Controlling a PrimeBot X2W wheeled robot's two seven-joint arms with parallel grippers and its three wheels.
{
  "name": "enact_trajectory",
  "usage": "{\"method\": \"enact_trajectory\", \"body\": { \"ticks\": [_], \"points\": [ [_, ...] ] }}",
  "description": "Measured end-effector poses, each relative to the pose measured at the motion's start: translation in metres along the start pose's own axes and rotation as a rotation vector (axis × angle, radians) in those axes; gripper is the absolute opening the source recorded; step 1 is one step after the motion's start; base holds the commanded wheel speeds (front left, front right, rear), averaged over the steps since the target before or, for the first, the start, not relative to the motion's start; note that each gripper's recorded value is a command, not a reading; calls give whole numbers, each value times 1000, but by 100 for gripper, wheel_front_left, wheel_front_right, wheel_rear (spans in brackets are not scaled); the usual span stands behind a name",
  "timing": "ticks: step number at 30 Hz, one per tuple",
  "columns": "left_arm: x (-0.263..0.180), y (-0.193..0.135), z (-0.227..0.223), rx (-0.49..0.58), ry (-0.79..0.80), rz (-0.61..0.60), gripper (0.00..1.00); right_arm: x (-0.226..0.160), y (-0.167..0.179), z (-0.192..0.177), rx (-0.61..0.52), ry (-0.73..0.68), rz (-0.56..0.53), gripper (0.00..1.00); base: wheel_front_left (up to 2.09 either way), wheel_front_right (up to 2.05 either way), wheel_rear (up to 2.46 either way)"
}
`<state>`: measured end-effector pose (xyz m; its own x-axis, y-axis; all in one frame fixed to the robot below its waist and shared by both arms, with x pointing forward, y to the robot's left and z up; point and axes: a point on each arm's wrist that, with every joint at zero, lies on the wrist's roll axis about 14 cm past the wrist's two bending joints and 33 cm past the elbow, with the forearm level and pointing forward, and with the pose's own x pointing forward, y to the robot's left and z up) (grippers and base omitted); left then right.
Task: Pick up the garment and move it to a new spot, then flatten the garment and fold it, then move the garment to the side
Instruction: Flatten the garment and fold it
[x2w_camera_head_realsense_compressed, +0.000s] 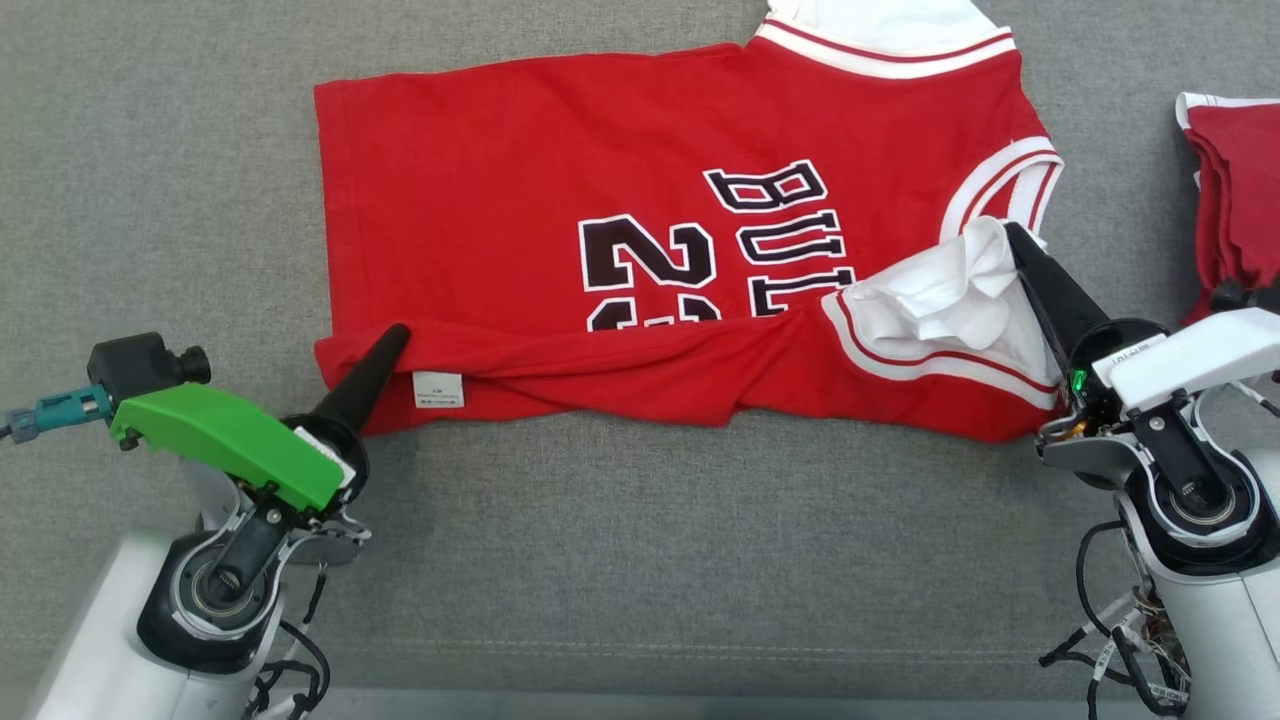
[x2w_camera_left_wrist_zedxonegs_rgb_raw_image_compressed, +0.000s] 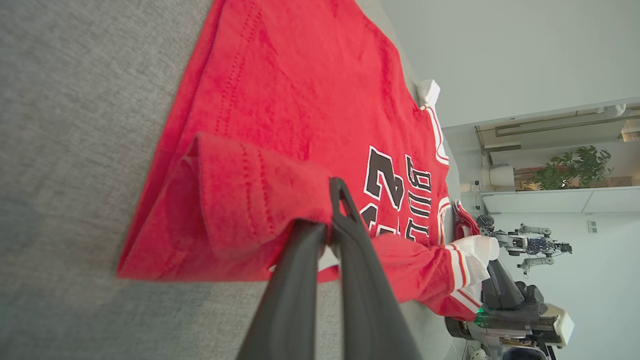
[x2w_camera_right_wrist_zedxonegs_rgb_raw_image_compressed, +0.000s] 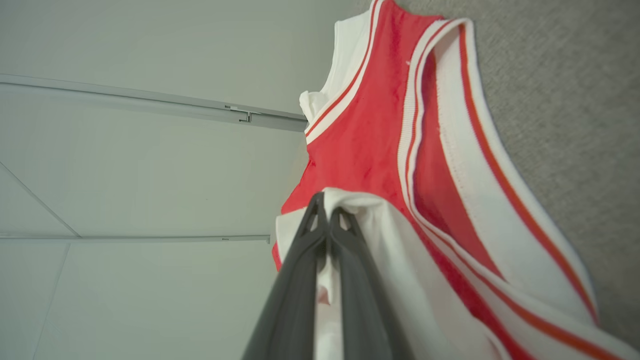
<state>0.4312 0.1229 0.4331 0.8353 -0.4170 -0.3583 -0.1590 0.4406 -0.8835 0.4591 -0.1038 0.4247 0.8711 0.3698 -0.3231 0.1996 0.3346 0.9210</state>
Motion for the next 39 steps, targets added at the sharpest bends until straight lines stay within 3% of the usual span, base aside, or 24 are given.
{"method": "enact_trajectory", "body": {
  "ticks": [5,6,7,8,9,10,11,12,26,33,39],
  "points": [
    [6,3,0,-5,2,18,1,7,0,-3,-26,10,-8,0,0,0,0],
    [7,4,1,-6,1,22,5,8,0,-3,-30,11,-10,0,0,0,0],
    [8,5,1,-7,1,24,22,9,-1,-3,-35,12,-14,0,0,0,0],
    [9,5,1,-8,1,27,46,10,-3,-3,-40,12,-19,0,0,0,0],
    [10,7,0,-10,2,33,87,11,-3,-1,-47,7,-23,32,0,0,0],
    [10,10,0,-15,2,44,100,12,-4,1,-58,-4,-27,64,0,0,0],
    [10,13,-1,-19,0,52,100,13,-5,3,-65,-14,-33,90,0,0,0],
    [10,16,-1,-23,-1,61,100,14,-6,3,-68,-19,-36,100,0,0,0],
    [9,12,15,-52,-103,59,100,12,7,17,-98,-91,-10,100,0,0,0],
    [-4,2,14,-207,-213,4,100,-8,27,39,-111,-211,57,100,0,0,0],
    [-20,5,-6,-353,-252,-3,100,-39,-4,2,17,-182,-22,100,0,0,0]
  ]
}}
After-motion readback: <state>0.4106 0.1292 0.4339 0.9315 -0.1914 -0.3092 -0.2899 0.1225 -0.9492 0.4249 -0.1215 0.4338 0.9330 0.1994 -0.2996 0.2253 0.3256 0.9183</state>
